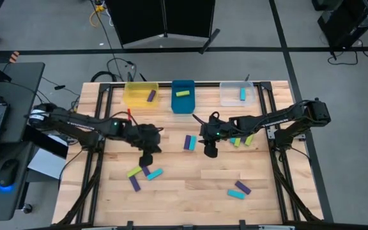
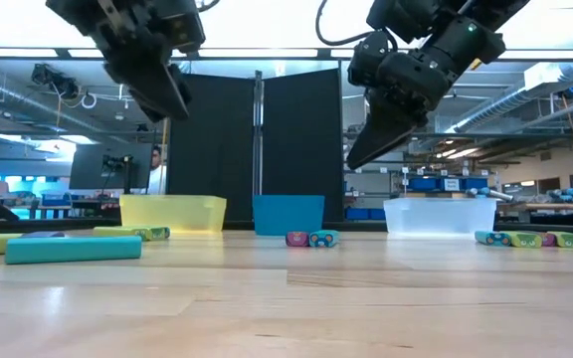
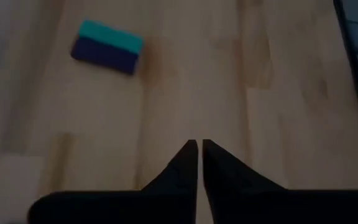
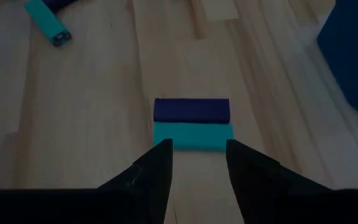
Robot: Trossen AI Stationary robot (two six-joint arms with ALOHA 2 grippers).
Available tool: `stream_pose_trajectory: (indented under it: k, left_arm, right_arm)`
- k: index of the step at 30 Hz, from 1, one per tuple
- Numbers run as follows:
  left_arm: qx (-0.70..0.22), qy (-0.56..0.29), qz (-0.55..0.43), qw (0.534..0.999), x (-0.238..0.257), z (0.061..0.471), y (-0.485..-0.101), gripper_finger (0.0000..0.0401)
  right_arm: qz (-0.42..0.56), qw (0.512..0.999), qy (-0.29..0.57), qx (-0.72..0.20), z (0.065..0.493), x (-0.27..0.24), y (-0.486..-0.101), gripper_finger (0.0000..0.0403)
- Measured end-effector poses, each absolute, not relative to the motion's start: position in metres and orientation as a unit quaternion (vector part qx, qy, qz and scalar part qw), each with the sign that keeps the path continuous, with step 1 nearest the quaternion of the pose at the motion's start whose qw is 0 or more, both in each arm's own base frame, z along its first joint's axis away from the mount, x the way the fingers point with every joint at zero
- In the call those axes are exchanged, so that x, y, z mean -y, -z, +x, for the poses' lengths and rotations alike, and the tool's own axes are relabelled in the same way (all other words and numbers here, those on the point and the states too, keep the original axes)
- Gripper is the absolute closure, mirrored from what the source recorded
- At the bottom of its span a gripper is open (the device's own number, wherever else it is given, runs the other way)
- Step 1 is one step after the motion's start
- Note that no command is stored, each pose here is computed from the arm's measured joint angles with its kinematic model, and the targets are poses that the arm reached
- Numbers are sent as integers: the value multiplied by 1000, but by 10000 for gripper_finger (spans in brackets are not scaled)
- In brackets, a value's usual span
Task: Sort blocks
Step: Put the blue block into the transparent bin
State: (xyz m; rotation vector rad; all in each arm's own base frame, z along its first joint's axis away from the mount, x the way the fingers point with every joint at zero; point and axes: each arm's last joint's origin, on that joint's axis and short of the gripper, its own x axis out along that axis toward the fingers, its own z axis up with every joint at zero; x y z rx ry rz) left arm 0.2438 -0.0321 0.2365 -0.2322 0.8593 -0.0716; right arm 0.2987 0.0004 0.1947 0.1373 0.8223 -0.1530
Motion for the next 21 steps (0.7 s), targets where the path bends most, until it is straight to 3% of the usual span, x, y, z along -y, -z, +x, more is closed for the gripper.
stream_pose_trajectory:
  k: [14,21]
  left_arm:
    - [-501,-9,-200,842,62,249,-205,195]
    - [-528,-24,-212,822,80,255,-185,151]
  right_arm:
    - [54,904,74,-417,296,3,-192,241]
    - [48,901,83,-422,295,12,-192,239]
